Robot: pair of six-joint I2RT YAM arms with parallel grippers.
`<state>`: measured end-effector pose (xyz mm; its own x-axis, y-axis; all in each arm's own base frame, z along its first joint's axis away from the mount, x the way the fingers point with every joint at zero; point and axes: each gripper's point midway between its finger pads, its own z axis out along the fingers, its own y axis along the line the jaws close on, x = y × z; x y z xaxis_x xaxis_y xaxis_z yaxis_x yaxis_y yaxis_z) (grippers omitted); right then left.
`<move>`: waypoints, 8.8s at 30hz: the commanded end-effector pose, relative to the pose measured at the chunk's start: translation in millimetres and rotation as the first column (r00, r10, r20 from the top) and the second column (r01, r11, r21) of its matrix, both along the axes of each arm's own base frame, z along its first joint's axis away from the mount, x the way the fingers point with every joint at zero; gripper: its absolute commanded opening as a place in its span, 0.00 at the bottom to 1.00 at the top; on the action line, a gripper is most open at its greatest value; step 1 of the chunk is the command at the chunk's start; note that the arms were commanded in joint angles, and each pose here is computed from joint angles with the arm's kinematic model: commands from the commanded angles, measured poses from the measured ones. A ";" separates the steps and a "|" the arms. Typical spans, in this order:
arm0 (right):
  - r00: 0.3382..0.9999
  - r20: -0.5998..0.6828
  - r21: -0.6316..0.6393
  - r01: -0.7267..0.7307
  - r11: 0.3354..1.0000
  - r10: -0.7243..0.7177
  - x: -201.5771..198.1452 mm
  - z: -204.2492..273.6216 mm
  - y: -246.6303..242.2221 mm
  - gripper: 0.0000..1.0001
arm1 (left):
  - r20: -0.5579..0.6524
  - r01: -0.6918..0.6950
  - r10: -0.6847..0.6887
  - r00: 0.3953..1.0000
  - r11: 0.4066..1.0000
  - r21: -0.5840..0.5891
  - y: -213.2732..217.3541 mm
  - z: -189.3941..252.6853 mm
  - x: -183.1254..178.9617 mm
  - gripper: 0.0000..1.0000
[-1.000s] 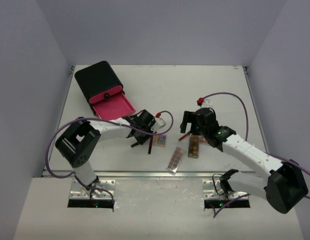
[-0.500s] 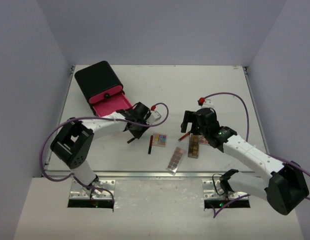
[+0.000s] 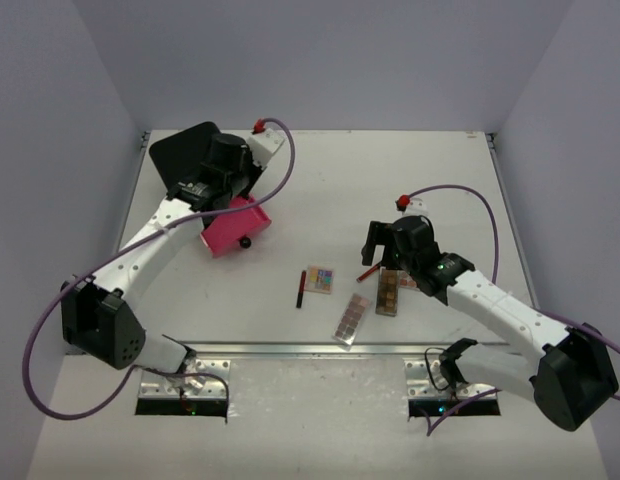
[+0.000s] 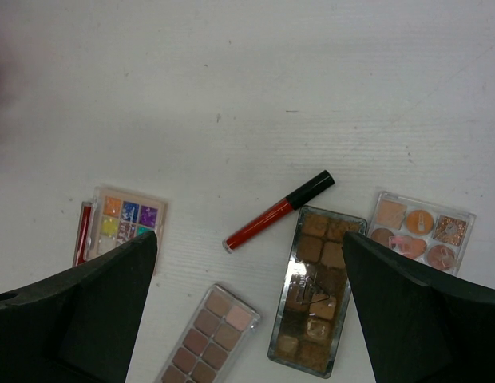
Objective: Organize the makeup
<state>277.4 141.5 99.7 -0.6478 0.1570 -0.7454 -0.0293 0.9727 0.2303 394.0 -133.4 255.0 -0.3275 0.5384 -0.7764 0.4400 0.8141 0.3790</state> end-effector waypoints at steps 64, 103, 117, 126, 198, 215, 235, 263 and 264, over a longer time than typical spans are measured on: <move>0.999 -0.004 -0.025 0.042 0.999 -0.042 -4.8 -9.7 -12.4 0.99 | -0.608 0.302 -0.277 0.744 0.951 -0.064 -122.4 -233.5 -166.4 0.75; 0.999 -0.008 -0.026 0.038 0.999 -0.039 3.4 -3.5 -6.5 0.99 | -0.394 0.213 -0.233 0.889 0.973 -0.093 -95.3 -128.2 -80.3 0.00; 0.991 -0.132 0.180 0.006 0.984 0.018 13.5 -20.9 46.2 0.96 | -0.113 -0.055 0.076 0.991 0.982 0.180 38.6 -67.7 -25.0 0.00; 0.978 -0.199 0.090 0.090 0.992 -0.070 16.2 -51.3 34.8 0.87 | -0.090 -0.153 0.185 0.979 0.947 0.281 87.0 -109.2 -7.2 0.00; 0.996 0.059 0.475 -0.085 0.876 0.064 111.7 65.1 312.1 0.00 | 0.054 -0.494 0.495 0.867 0.869 -0.033 223.8 -63.8 97.2 0.74; 0.996 0.079 0.481 -0.073 0.873 0.039 137.9 31.0 382.3 0.24 | 0.033 -0.471 0.473 0.880 0.880 -0.055 218.2 -73.3 90.0 0.73; 0.713 0.453 0.201 -0.666 0.718 0.535 77.2 132.3 394.6 0.58 | 0.009 -0.469 0.470 0.883 0.882 -0.041 219.3 -88.1 89.7 0.73; 0.794 0.214 -0.183 -0.539 0.822 0.569 54.3 -26.3 330.9 0.59 | 0.011 -0.461 0.461 0.887 0.887 -0.024 221.4 -92.2 90.0 0.73; 0.798 0.214 -0.185 -0.533 0.826 0.563 56.1 -27.5 330.9 0.59 | 0.011 -0.460 0.460 0.888 0.888 -0.025 221.4 -92.4 90.4 0.73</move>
<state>319.1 464.6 55.7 -0.4085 -0.3218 -0.8542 -0.6500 0.7595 0.0248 499.8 85.4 206.8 -0.4120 0.3206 -0.8529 -0.0496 0.9268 0.3724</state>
